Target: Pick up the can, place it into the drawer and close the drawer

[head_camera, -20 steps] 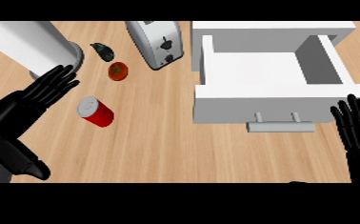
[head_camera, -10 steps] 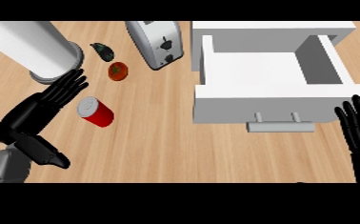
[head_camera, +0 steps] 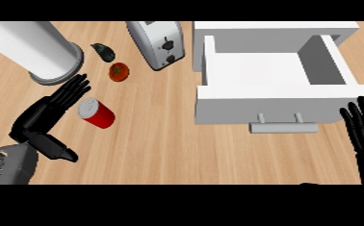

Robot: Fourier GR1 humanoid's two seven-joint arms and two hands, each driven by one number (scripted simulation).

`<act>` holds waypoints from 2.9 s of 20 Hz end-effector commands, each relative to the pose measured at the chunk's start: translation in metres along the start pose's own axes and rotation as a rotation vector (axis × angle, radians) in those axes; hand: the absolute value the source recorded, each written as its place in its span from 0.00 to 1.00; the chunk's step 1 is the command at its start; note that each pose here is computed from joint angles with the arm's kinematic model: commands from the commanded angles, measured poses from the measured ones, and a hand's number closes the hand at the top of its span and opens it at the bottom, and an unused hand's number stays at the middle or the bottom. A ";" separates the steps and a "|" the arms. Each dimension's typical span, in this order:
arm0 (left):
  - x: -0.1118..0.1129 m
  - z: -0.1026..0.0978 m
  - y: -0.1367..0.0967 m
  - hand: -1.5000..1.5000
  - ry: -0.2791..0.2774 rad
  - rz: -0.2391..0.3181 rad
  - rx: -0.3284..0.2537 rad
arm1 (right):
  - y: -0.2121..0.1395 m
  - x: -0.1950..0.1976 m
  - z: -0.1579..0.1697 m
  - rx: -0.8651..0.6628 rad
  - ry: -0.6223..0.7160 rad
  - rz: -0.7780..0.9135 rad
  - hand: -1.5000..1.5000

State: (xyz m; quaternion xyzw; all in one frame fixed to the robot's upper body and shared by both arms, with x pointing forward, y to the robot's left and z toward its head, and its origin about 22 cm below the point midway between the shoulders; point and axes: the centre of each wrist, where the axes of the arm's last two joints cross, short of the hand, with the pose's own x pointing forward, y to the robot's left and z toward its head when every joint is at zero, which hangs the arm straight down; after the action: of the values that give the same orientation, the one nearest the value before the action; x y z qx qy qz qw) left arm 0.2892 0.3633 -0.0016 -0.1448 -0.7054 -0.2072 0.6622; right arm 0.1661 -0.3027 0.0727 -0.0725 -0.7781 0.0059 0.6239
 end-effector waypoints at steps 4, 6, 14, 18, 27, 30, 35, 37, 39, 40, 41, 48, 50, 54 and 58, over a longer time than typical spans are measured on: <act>-0.016 0.011 0.016 0.00 0.026 -0.015 -0.001 | -0.004 0.009 0.018 0.000 -0.009 -0.004 0.00; -0.017 -0.006 0.012 0.00 0.024 -0.013 0.007 | 0.018 -0.019 0.001 -0.002 -0.013 0.007 0.00; -0.039 0.015 0.034 0.00 0.053 -0.009 0.011 | -0.007 -0.011 0.011 0.013 -0.002 0.004 0.00; -0.064 0.011 0.019 0.00 0.075 -0.018 0.025 | 0.001 0.000 0.005 0.017 -0.020 0.012 0.00; -0.088 0.012 0.008 0.00 0.106 -0.004 0.054 | 0.015 0.018 -0.004 0.016 -0.014 -0.003 0.00; -0.077 0.017 0.025 0.00 0.077 0.010 0.044 | 0.007 0.013 0.002 0.001 -0.028 -0.008 0.00; -0.074 -0.014 0.013 0.00 0.092 0.013 0.047 | 0.007 0.019 -0.010 -0.006 -0.007 0.003 0.00; -0.083 0.014 0.019 0.00 0.096 0.015 0.069 | 0.013 0.020 0.009 0.006 -0.018 -0.007 0.00; -0.080 0.007 0.019 0.00 0.077 -0.001 0.055 | -0.012 0.013 0.003 -0.004 -0.030 0.003 0.00; -0.069 -0.011 0.023 0.00 0.083 0.014 0.053 | 0.017 0.014 0.011 0.017 -0.016 -0.008 0.00; -0.075 -0.008 0.016 0.00 0.075 0.007 0.036 | -0.007 0.009 -0.002 -0.007 -0.012 -0.001 0.00; -0.082 -0.025 -0.001 0.00 0.078 0.021 0.030 | 0.004 0.029 -0.012 0.008 -0.026 -0.003 0.00; -0.075 -0.030 0.006 0.00 0.086 0.037 0.035 | 0.012 0.002 0.011 -0.001 -0.035 -0.013 0.00; -0.081 -0.026 0.001 0.00 0.073 0.030 0.003 | 0.009 0.030 0.002 0.010 -0.027 0.007 0.00; -0.095 -0.029 -0.023 0.00 0.061 0.022 -0.046 | 0.006 0.013 0.003 -0.007 -0.033 -0.005 0.00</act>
State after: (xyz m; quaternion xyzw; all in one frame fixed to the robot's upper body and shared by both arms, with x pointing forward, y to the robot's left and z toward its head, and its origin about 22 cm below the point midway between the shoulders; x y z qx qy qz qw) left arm 0.3171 0.3459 -0.0871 -0.1040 -0.6677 -0.2152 0.7050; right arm 0.1559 -0.2936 0.0903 -0.0695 -0.7858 0.0065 0.6145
